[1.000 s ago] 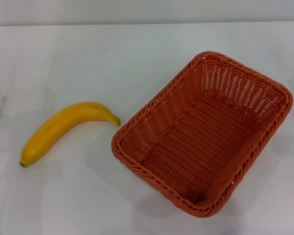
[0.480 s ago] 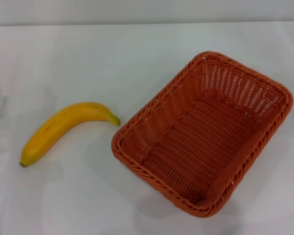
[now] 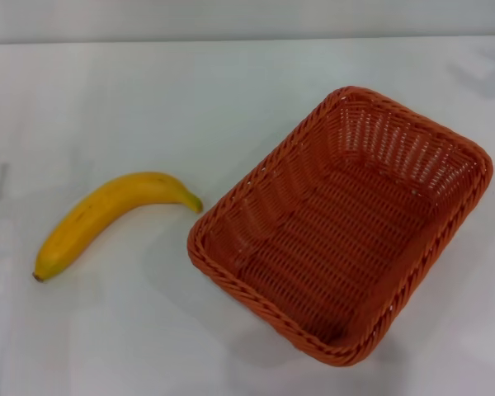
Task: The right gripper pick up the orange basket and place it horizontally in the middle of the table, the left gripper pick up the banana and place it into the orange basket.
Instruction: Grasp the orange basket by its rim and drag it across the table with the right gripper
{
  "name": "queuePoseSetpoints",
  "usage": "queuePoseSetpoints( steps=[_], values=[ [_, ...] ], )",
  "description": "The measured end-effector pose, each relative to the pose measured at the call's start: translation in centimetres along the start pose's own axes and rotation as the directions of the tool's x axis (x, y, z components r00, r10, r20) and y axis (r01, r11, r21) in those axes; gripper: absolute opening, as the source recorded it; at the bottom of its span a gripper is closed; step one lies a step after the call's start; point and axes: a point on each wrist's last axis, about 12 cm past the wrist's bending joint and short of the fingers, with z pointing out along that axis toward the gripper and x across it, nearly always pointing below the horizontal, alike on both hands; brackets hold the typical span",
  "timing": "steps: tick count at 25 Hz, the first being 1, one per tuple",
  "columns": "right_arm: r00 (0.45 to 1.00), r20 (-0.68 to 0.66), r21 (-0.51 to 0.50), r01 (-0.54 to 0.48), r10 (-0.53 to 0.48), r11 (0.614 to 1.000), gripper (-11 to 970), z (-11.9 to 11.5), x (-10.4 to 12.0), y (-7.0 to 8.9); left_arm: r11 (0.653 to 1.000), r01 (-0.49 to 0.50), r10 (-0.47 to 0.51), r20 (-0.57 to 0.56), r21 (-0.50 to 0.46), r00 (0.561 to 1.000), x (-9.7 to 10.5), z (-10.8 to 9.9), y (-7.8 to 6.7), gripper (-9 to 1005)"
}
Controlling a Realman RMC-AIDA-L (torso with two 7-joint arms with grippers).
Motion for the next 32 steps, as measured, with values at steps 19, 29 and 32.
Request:
queuePoseSetpoints(
  steps=[19,29,32],
  values=[
    [0.661,-0.724,-0.137,0.141,-0.197,0.980,737,9.9,0.0,9.1,1.000,-0.001,0.001,0.009,0.013,1.000,-0.2,0.6,-0.3,891],
    [0.582,-0.780,-0.154,0.177,-0.229,0.972,665,12.6,3.6,10.2,1.000,0.002,-0.002,0.003,0.019,1.000,0.0,0.5,-0.5,891],
    [0.565,-0.789,-0.163,0.190,-0.244,0.968,641,13.2,4.4,10.5,1.000,0.002,-0.002,0.000,0.021,1.000,0.0,0.4,-0.5,891]
  ],
)
